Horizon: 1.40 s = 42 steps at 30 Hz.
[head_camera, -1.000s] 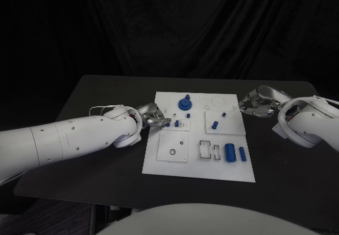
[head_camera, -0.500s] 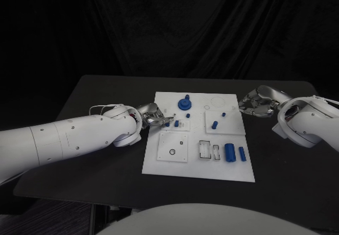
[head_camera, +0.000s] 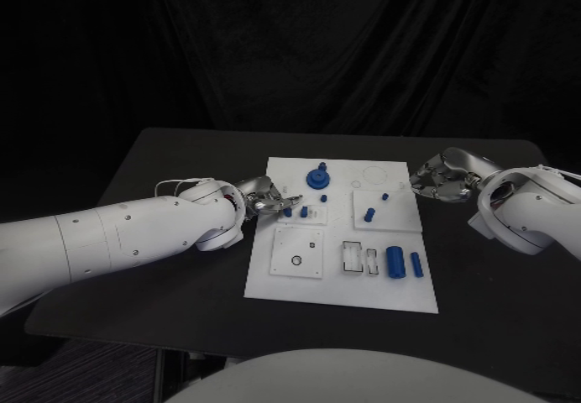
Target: Assemble the parts on the task board
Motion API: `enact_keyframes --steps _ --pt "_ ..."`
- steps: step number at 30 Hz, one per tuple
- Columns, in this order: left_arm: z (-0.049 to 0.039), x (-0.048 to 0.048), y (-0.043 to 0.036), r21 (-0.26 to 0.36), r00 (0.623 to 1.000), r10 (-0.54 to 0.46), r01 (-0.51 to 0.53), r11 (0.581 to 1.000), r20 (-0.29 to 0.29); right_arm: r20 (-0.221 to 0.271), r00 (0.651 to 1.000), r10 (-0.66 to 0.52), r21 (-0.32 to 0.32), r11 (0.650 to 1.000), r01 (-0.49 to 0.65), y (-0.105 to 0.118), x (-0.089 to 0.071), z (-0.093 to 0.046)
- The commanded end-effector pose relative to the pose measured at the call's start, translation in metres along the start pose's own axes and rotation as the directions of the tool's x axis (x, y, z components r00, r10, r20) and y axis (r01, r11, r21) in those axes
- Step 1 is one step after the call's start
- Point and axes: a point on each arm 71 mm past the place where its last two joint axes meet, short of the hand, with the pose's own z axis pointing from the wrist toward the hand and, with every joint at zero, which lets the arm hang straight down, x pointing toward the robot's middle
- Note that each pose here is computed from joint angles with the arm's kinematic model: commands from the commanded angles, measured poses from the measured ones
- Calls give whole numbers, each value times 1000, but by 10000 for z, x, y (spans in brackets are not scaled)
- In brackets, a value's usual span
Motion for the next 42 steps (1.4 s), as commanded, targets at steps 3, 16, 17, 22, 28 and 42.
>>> enact_keyframes --steps 3,16,17,22,28,42 --pt "0 56 25 16 1000 -6 6 1000 2 -11 1000 5 10 1000 -5 -11 17 -7" --pt "9 45 12 38 1000 -9 8 999 15 -13 1000 6 13 1000 -6 -16 17 -13" --pt "9 47 10 39 1000 -8 8 999 13 -14 1000 6 13 1000 -6 -15 18 -13" --pt "11 52 3 42 1000 -7 7 999 8 -14 1000 6 12 1000 -6 -12 20 -9" --pt "1 56 13 36 1000 -6 6 999 1 -15 1000 6 15 1000 -5 -15 20 -9" --pt "30 53 8 26 1000 -4 4 1000 4 -16 1000 9 19 1000 -9 -19 20 -4"
